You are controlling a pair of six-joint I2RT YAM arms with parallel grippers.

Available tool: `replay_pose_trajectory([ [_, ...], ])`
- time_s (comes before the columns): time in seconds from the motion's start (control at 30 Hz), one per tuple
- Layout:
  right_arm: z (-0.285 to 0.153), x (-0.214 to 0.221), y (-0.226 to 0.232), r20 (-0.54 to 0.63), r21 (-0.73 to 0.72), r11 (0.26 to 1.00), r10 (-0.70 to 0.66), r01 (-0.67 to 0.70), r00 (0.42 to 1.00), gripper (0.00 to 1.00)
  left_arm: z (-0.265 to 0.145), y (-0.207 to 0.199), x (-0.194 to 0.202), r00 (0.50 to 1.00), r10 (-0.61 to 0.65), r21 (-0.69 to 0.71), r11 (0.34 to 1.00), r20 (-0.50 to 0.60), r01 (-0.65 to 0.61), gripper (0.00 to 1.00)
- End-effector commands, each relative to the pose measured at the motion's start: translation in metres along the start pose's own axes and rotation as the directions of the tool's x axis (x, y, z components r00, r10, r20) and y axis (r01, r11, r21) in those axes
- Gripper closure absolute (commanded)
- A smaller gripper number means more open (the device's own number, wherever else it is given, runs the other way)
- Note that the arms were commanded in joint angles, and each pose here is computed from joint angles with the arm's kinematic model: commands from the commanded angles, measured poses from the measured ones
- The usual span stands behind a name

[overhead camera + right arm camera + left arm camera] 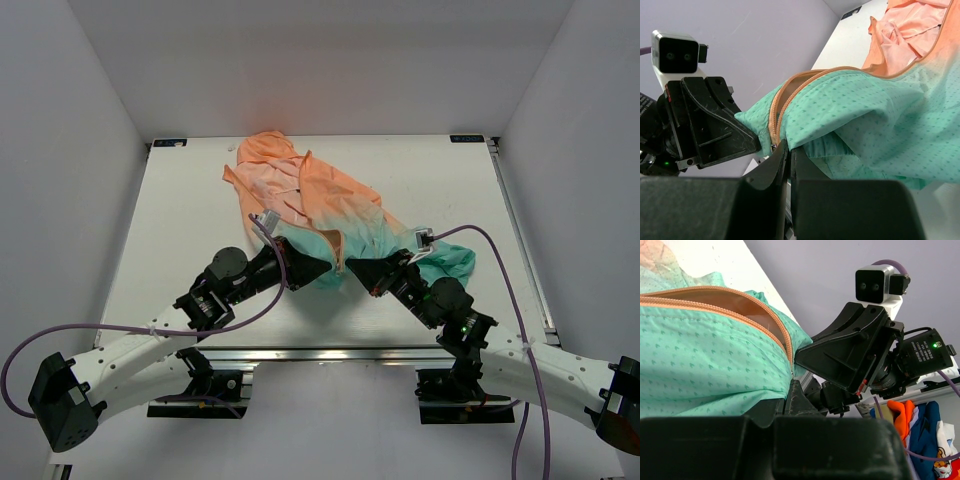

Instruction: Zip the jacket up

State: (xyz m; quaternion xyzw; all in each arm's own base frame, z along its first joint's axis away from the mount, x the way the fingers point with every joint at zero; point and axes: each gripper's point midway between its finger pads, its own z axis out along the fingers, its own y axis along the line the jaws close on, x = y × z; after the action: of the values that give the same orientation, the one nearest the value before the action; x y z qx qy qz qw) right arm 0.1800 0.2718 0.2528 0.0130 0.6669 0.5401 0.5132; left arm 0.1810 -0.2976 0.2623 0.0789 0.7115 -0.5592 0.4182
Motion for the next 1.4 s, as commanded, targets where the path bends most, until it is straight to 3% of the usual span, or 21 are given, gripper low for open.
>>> replay_pose_trajectory([
  [0.0, 0.001, -0.021, 0.017, 0.084, -0.056, 0.998, 0.038, -0.033, 0.996, 1.00, -0.003, -0.013, -0.003, 1.000, 0.007, 0.062, 0.998, 0.015, -0.008, 1.00],
  [0.6, 0.002, -0.038, 0.023, 0.148, -0.064, 0.997, 0.050, -0.041, 0.988, 1.00, 0.000, -0.024, 0.001, 1.000, -0.013, 0.147, 0.989, 0.004, 0.012, 1.00],
  [1.03, 0.003, -0.043, 0.030, 0.141, -0.068, 0.997, 0.050, -0.041, 0.989, 1.00, 0.000, -0.013, -0.001, 1.000, 0.011, 0.080, 0.997, 0.009, -0.012, 1.00],
  [1.23, 0.009, -0.041, 0.030, 0.095, -0.018, 1.000, 0.025, -0.023, 0.995, 1.00, 0.006, -0.002, 0.011, 0.992, 0.091, 0.029, 0.996, -0.087, -0.089, 1.00],
  [1.37, 0.010, -0.046, 0.027, 0.098, 0.019, 1.000, -0.004, 0.002, 0.995, 1.00, 0.002, -0.005, 0.021, 0.979, 0.137, 0.067, 0.990, -0.148, -0.128, 1.00],
])
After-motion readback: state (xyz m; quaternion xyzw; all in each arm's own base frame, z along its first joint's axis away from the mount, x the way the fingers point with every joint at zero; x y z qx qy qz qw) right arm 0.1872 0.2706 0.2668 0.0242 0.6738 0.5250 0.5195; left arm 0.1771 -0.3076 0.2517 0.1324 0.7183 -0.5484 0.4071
